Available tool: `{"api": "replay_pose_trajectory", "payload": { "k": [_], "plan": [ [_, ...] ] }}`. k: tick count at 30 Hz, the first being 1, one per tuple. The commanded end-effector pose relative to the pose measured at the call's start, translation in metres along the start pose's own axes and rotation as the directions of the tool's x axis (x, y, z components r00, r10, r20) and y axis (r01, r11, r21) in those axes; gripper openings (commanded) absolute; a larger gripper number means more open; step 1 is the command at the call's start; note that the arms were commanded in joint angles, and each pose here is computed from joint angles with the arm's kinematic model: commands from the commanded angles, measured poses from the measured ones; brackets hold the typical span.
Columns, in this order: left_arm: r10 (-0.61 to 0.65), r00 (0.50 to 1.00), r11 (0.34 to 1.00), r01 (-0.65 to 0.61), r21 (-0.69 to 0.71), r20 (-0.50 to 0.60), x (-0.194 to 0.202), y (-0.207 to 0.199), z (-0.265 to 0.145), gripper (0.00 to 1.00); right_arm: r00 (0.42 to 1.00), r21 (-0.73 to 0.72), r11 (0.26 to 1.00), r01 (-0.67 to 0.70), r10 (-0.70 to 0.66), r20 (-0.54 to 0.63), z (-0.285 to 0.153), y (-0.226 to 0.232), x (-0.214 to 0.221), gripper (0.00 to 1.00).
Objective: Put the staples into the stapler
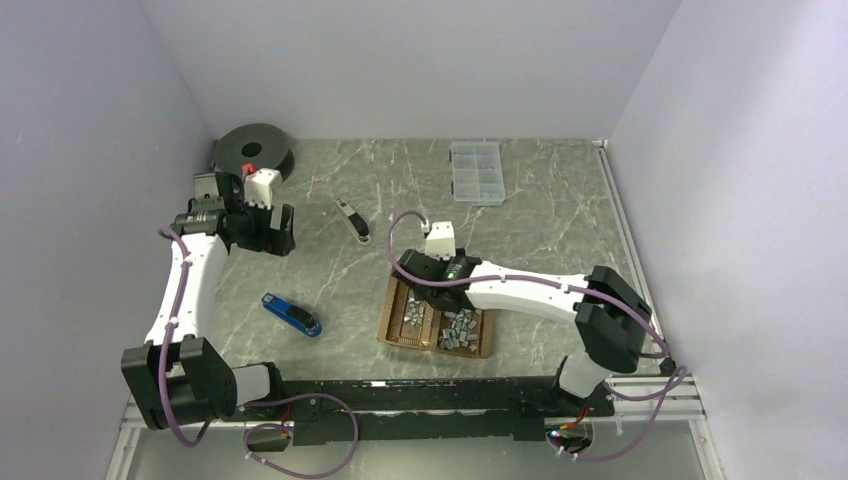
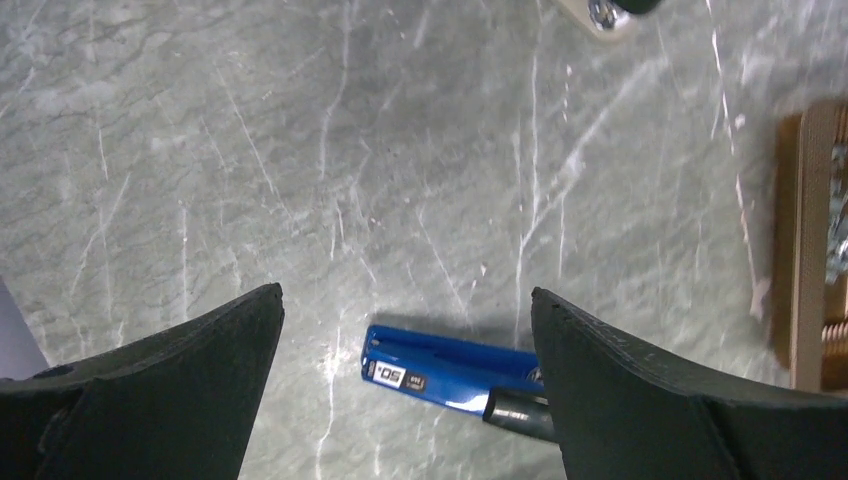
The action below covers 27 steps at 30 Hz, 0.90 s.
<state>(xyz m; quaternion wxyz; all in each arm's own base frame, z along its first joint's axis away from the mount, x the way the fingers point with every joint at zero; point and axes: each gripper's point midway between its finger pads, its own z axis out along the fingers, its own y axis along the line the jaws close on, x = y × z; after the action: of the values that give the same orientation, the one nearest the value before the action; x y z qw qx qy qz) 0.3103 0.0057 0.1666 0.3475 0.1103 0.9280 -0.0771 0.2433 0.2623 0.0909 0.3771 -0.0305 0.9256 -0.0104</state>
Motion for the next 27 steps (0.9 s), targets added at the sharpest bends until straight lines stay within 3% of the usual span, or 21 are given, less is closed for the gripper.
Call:
{"api": "replay_pose_trajectory", "payload": {
  "k": [1,9,14,17,21,27],
  "plan": [
    [0.147,0.989,0.987,-0.145,0.075,-0.020,0.012,-0.014,-0.017,1.00,0.999,0.033,0.998,-0.047,0.047,0.014,-0.007,0.003,0.000,0.64],
    [0.207,0.978,0.974,-0.204,0.100,-0.030,0.019,-0.018,-0.025,0.99,0.997,0.005,0.998,-0.057,0.057,-0.048,0.002,0.011,0.038,0.47],
    [0.238,0.971,0.966,-0.233,0.113,-0.035,0.023,-0.020,-0.027,0.99,0.995,0.011,0.998,-0.056,0.057,-0.080,0.010,0.008,0.056,0.45],
    [0.250,0.967,0.963,-0.244,0.116,-0.044,0.024,-0.020,-0.027,0.99,0.995,0.017,0.998,-0.058,0.059,-0.081,0.011,0.005,0.058,0.40],
    [0.270,0.962,0.958,-0.263,0.113,-0.048,0.026,-0.019,-0.028,0.99,0.995,0.042,0.997,-0.071,0.074,-0.061,0.010,-0.007,0.052,0.26],
    [0.308,0.951,0.948,-0.303,0.092,-0.039,0.026,-0.017,-0.031,0.99,0.990,0.109,0.986,-0.123,0.129,-0.054,0.017,-0.048,0.042,0.13]
  ]
}}
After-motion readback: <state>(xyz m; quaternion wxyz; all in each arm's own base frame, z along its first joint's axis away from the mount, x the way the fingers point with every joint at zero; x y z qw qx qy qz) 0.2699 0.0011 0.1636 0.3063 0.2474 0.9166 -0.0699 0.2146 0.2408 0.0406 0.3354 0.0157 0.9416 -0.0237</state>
